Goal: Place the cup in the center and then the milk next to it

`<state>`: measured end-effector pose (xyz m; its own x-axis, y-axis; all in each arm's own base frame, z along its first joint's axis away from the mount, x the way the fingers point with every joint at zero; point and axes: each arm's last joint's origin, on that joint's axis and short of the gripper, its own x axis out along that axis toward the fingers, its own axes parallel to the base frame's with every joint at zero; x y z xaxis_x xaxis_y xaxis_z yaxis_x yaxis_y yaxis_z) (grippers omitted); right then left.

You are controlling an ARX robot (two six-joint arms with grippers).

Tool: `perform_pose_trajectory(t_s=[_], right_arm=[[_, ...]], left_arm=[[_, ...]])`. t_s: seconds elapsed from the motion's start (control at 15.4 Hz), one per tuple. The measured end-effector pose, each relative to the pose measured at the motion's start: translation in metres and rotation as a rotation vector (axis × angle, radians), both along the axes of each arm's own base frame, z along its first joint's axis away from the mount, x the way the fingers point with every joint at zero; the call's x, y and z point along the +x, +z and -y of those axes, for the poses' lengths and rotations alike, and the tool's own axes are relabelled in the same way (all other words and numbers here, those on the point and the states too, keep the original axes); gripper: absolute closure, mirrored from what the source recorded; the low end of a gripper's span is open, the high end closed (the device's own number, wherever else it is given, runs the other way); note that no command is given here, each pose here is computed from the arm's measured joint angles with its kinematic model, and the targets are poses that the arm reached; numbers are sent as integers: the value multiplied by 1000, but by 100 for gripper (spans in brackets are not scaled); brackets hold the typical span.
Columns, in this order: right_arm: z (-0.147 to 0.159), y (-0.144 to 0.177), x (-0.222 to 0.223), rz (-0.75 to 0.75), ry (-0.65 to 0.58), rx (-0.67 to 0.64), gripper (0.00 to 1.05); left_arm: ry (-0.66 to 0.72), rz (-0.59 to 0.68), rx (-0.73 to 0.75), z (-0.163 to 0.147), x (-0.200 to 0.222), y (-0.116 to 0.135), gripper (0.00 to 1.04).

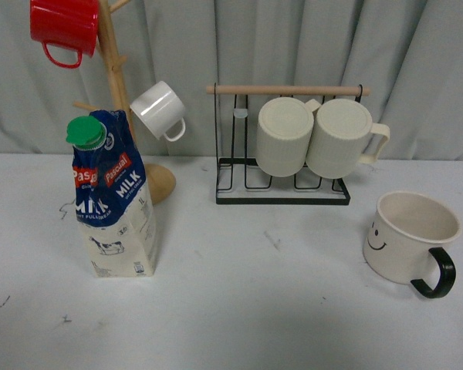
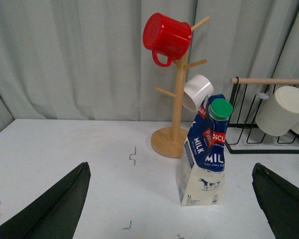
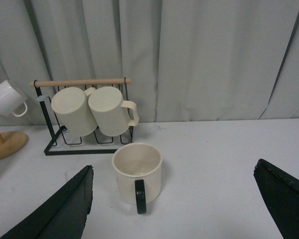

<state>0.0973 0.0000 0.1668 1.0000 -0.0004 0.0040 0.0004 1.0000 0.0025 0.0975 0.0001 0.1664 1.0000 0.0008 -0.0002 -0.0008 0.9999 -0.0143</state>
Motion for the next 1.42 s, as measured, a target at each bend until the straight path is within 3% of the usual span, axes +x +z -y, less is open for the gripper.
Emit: perform_pose_trajectory(t_s=[1.42], right_arm=[[0,0,0,0,0,0,6]], left_arm=[[0,0,0,0,0,0,7]])
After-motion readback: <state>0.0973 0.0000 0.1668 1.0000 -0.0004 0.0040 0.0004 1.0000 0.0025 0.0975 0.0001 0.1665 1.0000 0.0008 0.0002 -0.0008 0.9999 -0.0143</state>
